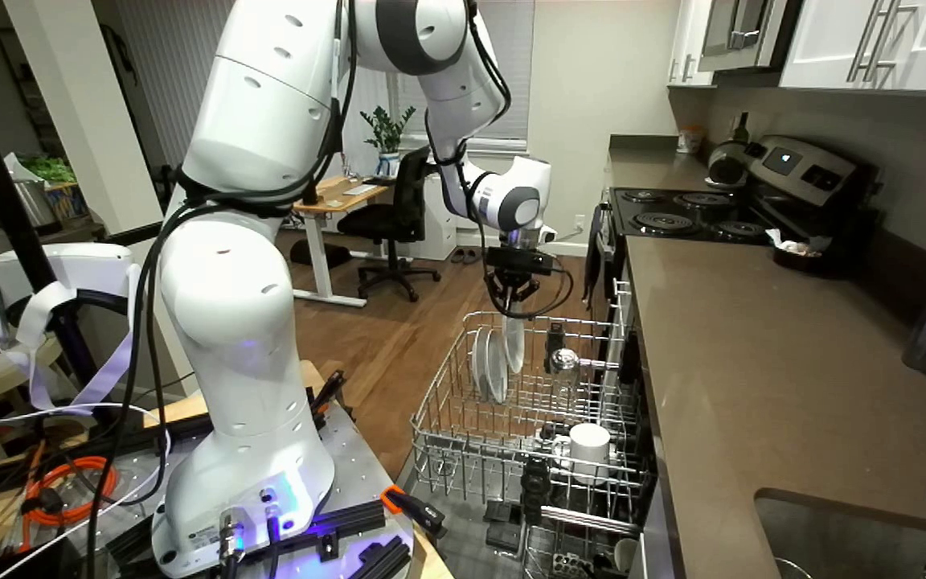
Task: Place the white plate from the counter on the left side of the dishwasher
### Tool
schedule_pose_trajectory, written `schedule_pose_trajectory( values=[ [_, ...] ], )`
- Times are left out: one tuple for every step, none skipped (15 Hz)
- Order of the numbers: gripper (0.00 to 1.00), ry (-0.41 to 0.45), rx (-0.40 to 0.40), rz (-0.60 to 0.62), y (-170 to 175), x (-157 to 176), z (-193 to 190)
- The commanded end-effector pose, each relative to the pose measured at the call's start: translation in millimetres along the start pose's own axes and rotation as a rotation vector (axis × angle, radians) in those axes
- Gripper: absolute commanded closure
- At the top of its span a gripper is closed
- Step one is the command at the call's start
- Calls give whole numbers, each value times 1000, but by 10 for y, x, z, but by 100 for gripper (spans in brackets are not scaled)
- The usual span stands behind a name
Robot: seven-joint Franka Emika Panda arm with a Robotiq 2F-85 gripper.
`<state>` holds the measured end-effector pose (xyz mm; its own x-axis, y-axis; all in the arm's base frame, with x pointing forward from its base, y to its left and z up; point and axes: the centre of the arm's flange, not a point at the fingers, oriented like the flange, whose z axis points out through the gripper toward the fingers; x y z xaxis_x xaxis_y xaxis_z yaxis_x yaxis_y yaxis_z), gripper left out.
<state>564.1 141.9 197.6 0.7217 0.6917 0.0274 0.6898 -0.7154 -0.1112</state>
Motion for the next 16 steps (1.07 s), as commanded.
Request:
schedule_pose_trajectory(
  values=[
    [95, 29, 29, -31, 64, 19, -1],
    [95, 31, 33, -39, 70, 21, 16],
    [95, 32, 37, -43, 79, 26, 37],
    [95, 33, 43, -46, 92, 32, 59],
    [95, 34, 48, -48, 100, 34, 75],
    [95, 37, 53, -53, 113, 42, 89],
    [95, 35, 56, -54, 125, 47, 106],
    [95, 37, 60, -55, 140, 54, 128],
    [95, 40, 64, -59, 151, 63, 147],
    [95, 42, 67, -63, 160, 73, 166],
    [95, 43, 70, -65, 167, 81, 182],
    [95, 45, 73, -69, 179, 91, 208],
    [95, 47, 77, -72, 187, 98, 232],
    [95, 48, 80, -73, 199, 111, 257],
    [95, 48, 84, -74, 210, 119, 284],
    [95, 48, 88, -73, 223, 128, 316]
  ],
)
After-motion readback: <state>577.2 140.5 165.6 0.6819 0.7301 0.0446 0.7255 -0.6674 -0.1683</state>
